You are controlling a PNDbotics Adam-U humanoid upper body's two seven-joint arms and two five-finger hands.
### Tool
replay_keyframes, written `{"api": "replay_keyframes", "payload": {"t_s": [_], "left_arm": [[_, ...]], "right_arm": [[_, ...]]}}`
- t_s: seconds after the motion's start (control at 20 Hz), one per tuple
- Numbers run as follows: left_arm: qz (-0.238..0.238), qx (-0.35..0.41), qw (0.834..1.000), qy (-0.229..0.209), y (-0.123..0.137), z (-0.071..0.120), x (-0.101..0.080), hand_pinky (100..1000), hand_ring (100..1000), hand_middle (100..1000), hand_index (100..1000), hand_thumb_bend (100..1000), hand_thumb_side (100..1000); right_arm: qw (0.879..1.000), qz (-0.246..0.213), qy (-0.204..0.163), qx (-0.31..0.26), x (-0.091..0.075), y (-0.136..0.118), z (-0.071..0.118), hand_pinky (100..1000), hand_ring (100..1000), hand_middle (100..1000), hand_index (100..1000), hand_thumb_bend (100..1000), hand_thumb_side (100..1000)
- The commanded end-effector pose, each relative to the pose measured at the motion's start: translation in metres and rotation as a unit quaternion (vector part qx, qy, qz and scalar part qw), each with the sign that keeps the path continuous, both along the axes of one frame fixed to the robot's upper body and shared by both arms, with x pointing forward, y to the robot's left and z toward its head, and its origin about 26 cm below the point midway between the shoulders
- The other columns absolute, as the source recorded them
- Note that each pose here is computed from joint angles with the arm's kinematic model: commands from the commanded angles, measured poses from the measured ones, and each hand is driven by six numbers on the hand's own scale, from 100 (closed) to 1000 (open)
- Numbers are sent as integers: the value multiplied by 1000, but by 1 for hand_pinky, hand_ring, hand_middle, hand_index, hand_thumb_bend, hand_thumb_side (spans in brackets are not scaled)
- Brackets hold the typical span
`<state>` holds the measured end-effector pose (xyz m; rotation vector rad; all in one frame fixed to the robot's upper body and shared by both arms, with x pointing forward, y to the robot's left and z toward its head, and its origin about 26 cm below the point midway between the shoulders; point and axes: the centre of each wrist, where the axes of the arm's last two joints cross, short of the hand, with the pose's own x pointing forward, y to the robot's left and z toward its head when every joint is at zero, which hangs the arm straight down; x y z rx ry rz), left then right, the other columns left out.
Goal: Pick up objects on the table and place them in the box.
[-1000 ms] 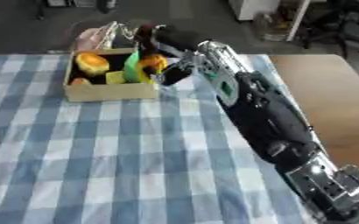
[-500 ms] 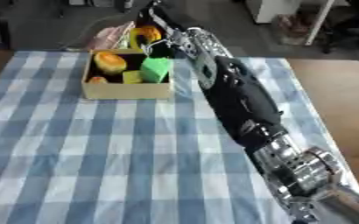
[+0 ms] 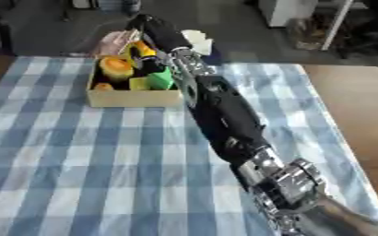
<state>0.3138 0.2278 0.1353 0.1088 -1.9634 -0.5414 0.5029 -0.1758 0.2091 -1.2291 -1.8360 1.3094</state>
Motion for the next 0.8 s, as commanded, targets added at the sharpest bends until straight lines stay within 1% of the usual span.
{"api": "replay_keyframes", "payload": {"t_s": [0.05,0.2,0.25,0.3,0.45,0.5,0.55,0.6,0.65,0.8], "left_arm": [[-8,-1,1000,-14,-2,8,0,678,594,574,797,590,519],[-6,-1,1000,-14,-1,8,0,677,593,573,797,590,519],[-4,-2,1000,-14,-1,8,0,677,593,573,797,585,515],[-3,-2,1000,-14,0,8,0,677,593,573,797,590,519],[0,-2,1000,-14,1,8,1,677,592,572,796,588,519],[2,-2,1000,-14,1,8,1,677,592,572,796,588,519],[4,-2,1000,-14,2,8,1,677,592,572,796,586,520],[7,-2,1000,-15,3,8,1,677,592,572,796,570,519],[10,-3,1000,-15,4,8,2,677,592,572,795,585,520],[20,-4,1000,-17,7,9,2,676,592,571,795,584,519]], "right_arm": [[999,-1,-8,-46,1,5,4,811,854,883,914,287,419],[998,4,-4,-60,0,6,2,807,847,872,906,274,399],[998,7,-6,-59,0,6,3,805,842,867,904,227,417],[998,11,-9,-58,0,6,5,805,842,867,904,258,385],[998,31,-26,-55,-2,7,17,801,834,852,893,195,327],[997,38,-30,-51,-3,7,21,800,833,850,891,189,322],[997,46,-36,-45,-5,7,27,795,827,842,883,174,303],[997,55,-40,-33,-6,6,32,787,825,840,879,100,367],[997,64,-41,-14,-7,5,36,782,822,836,875,175,290],[993,99,-38,48,-15,-3,49,774,819,831,876,164,302]]}}
